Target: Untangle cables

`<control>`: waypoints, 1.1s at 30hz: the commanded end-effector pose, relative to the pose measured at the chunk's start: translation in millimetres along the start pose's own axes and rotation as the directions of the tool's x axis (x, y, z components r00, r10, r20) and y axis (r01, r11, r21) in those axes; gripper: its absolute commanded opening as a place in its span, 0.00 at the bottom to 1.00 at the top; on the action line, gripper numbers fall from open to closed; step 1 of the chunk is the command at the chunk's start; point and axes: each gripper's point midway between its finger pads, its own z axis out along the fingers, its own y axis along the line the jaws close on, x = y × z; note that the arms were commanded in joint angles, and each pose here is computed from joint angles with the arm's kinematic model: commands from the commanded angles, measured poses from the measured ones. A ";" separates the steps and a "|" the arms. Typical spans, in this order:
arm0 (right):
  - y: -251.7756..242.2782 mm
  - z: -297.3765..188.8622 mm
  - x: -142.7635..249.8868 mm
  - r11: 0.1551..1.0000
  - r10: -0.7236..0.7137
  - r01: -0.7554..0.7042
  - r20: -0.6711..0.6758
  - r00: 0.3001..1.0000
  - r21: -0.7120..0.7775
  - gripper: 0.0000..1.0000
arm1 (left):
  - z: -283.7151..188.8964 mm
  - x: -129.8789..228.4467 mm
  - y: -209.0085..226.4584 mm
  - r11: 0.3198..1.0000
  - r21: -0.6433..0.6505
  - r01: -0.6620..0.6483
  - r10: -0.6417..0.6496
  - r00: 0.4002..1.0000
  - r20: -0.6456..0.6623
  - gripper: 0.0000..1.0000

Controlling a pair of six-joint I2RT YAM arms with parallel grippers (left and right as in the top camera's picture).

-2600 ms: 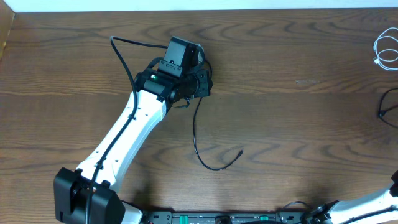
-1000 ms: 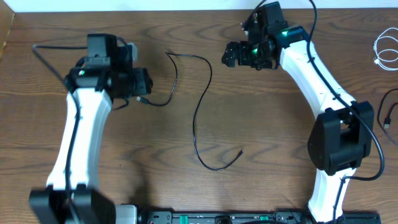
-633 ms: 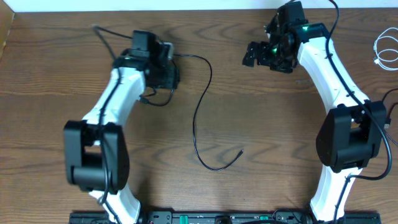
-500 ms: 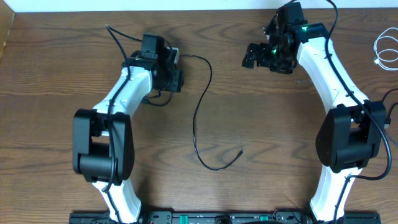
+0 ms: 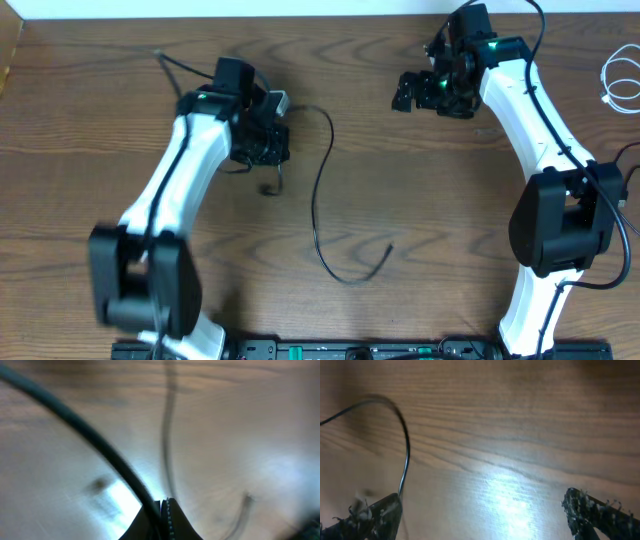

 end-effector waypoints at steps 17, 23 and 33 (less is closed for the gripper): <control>-7.6 -9.2 21.7 1.000 0.024 -0.025 -0.092 0.995 -0.007 0.99 | 81.5 84.0 -86.1 0.979 0.194 -0.056 0.127 0.918 -0.375 0.41; 11.0 1.2 43.7 0.999 -0.005 0.000 -0.165 0.986 -0.032 0.99 | 4.6 81.9 -111.8 0.954 0.238 -0.183 0.264 0.886 -0.380 0.78; 72.1 28.0 92.0 0.987 -0.127 0.094 -0.271 0.954 -0.131 0.99 | -98.6 40.7 -57.3 0.998 0.002 -0.067 0.067 0.995 -0.068 0.90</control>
